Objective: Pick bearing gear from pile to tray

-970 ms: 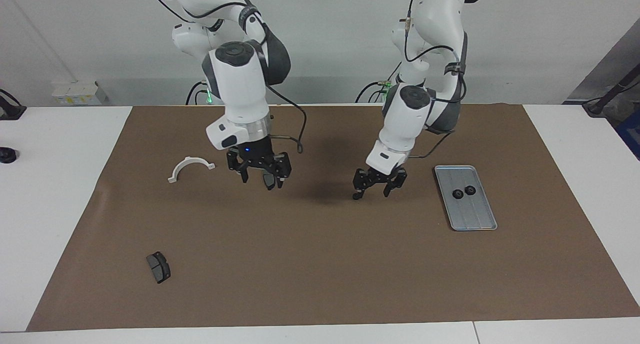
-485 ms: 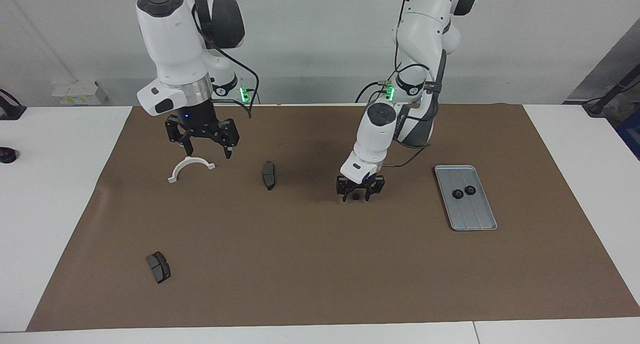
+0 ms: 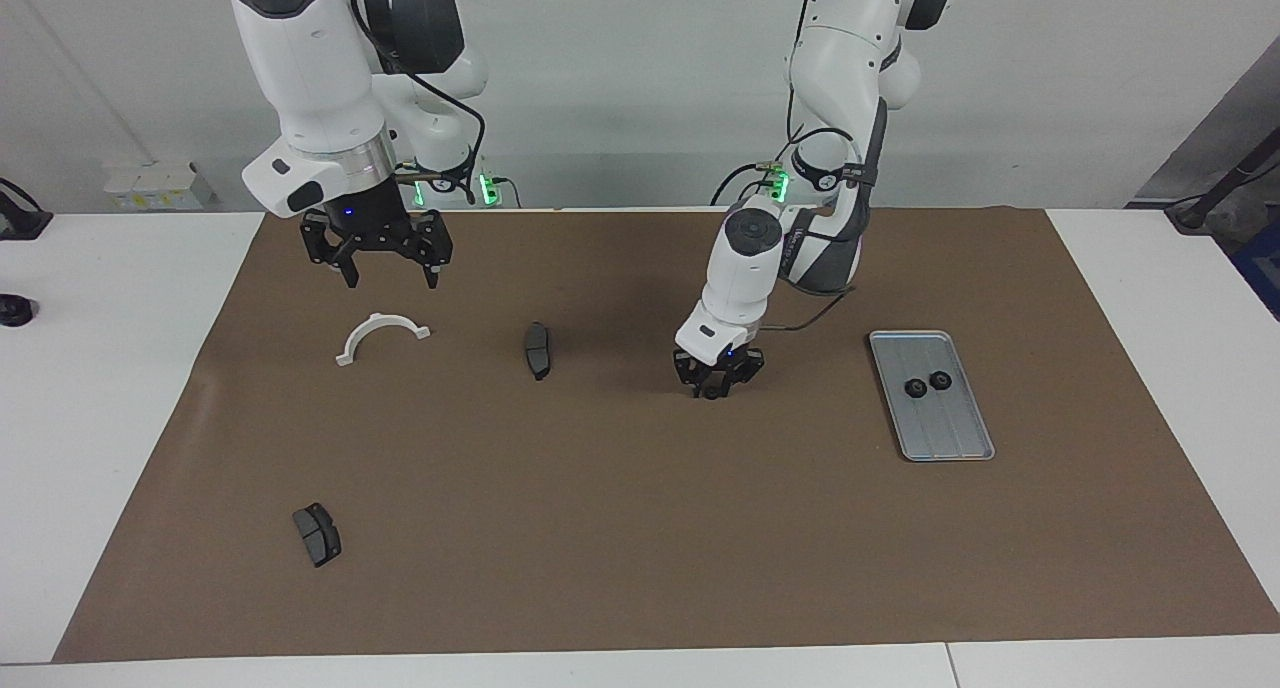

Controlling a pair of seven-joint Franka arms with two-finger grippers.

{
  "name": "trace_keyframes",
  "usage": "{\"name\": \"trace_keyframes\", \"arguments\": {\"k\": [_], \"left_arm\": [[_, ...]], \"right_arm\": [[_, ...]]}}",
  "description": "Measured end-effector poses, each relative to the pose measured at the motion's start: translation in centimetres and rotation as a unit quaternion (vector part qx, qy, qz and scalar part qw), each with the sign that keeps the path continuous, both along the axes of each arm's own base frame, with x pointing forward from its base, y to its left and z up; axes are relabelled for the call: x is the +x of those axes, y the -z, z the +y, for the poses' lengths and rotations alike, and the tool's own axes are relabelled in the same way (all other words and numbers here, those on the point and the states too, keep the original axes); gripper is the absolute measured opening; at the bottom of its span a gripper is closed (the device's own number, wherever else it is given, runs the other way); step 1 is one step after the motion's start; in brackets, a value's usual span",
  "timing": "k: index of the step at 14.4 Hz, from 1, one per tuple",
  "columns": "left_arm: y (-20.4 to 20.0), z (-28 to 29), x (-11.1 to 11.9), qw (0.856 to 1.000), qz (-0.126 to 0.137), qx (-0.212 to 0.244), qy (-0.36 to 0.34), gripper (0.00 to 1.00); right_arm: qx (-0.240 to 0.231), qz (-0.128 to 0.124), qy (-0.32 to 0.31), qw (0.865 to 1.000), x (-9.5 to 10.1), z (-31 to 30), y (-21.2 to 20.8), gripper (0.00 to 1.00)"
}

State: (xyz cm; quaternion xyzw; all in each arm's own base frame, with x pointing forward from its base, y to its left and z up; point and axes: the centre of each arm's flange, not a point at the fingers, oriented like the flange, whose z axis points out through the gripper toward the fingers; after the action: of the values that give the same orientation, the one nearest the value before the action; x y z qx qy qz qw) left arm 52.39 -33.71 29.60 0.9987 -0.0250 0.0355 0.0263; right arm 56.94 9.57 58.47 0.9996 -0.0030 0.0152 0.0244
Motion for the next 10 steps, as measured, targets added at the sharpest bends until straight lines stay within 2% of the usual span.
{"name": "trace_keyframes", "arguments": {"k": [3, 5, 7, 10], "left_arm": [[0.0, -0.1, -0.2, 1.000, 0.004, 0.004, 0.002, 0.30], [0.0, 0.0, -0.2, 1.000, 0.005, 0.005, 0.002, 0.20], [-0.5, 0.1, 0.2, 1.000, 0.004, 0.005, -0.001, 0.20], [-3.8, 2.3, 3.7, 0.999, -0.001, 0.007, -0.031, 0.20]], "right_arm": [[-0.003, 0.022, 0.001, 1.000, -0.5, -0.1, 0.4, 1.00], [0.006, 0.026, -0.001, 1.000, -0.8, 0.0, 0.5, 1.00], [0.015, 0.032, -0.005, 0.999, -1.3, -0.4, 0.7, 1.00], [0.017, 0.030, -0.005, 0.999, -2.2, -0.8, 0.8, 1.00]]}}
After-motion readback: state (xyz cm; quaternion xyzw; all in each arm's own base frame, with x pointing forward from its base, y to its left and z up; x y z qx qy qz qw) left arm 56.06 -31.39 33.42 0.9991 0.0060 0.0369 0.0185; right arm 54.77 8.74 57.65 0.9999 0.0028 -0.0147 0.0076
